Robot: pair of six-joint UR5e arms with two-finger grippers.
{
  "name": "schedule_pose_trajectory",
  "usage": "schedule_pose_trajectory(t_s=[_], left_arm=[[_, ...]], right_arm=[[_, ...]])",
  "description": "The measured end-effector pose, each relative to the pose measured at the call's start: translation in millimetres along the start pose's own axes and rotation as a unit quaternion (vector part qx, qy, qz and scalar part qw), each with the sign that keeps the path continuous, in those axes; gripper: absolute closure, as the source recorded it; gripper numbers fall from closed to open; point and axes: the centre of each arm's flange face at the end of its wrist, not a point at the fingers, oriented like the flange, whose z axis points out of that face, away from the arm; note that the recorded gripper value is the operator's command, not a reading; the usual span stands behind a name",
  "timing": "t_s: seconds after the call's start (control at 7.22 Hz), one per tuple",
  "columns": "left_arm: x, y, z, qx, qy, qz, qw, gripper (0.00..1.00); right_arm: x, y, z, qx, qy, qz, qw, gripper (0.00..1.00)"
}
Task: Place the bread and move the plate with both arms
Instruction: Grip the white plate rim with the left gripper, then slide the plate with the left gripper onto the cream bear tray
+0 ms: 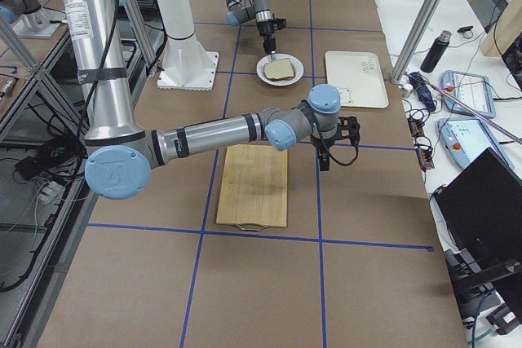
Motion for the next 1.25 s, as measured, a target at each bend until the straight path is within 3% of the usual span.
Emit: schedule_pose_trajectory(t_s=[0.14,0.55,0.83,1.25], left_arm=[[0.4,0.2,0.1,0.0,0.001,-0.002,1.0,1.0],[4.6,0.2,-1.3,0.003,0.006,-0.015,0.9999,1.0],[14.9,0.6,-8.8,0.01,0.038,-0.016,0.9991,1.0],[33.1,-13.9,-20.1,0.015,0.074,-0.072,0.9946,1.0]], right_arm=[[-0.2,0.1,-0.4,0.0,0.0,0.0,1.0,0.0],[-0.8,0.9,-1.4,0.001,-0.001,-0.001,1.0,0.0],[-1.7,1.6,-2.6,0.002,-0.001,-0.001,1.0,0.0],[-3.3,0.6,-2.8,0.0,0.0,0.0,1.0,0.0]])
